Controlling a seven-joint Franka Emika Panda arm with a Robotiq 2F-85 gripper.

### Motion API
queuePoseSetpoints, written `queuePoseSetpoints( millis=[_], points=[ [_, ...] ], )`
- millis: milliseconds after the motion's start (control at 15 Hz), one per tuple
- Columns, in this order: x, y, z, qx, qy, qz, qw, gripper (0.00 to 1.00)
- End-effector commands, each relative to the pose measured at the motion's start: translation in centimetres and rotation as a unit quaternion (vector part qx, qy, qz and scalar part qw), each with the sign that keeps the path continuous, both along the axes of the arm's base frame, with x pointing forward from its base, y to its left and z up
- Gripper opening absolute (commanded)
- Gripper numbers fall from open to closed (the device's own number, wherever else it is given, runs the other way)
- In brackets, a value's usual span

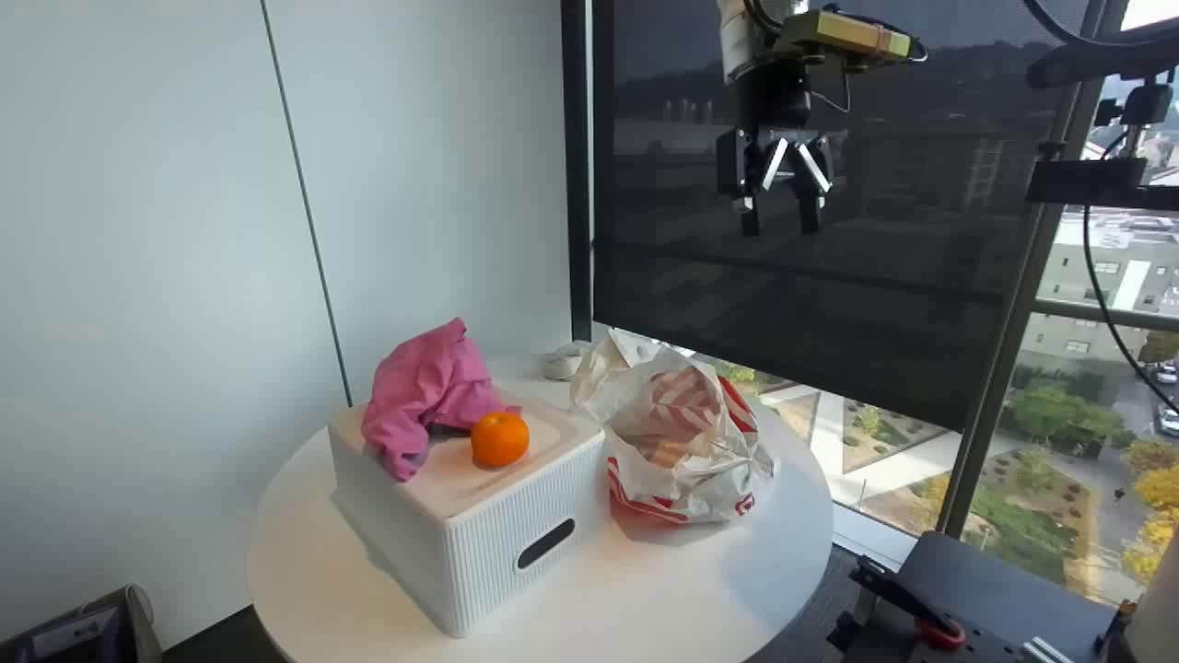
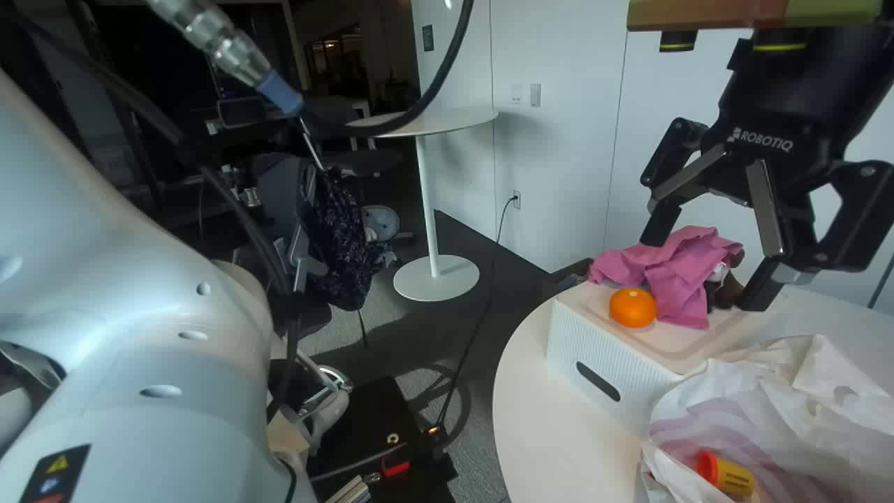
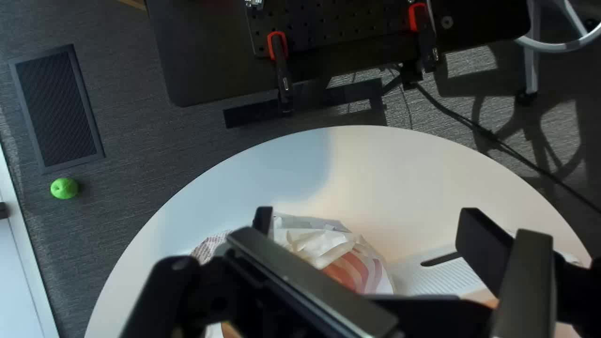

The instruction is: Remove the items from the white basket and put them in the plastic bag

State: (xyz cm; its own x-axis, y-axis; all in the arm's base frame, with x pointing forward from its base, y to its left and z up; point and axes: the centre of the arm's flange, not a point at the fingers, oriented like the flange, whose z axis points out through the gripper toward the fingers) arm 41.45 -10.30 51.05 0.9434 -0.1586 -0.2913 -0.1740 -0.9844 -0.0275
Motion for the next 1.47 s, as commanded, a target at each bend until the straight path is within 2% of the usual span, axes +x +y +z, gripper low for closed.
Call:
queuePoseSetpoints(
  millis=[0,267,400,667,1067,1400],
  points=[
    [0.0,0.0,0.1,0.000,-0.002,0.000,1.0000,1.00],
    [0.2,0.2,0.1,0.000,-0.001,0.004,1.0000,1.00],
    [0.7,2.0,-1.6,0.022,0.007,0.029,0.9993,1.00],
    [3.9,9.3,-5.7,0.051,-0.016,0.088,0.9947,1.00],
    [9.9,20.0,-11.2,0.064,-0.073,0.145,0.9847,1.00],
    [12.3,25.3,-16.0,0.034,-0.126,0.177,0.9756,1.00]
  ],
)
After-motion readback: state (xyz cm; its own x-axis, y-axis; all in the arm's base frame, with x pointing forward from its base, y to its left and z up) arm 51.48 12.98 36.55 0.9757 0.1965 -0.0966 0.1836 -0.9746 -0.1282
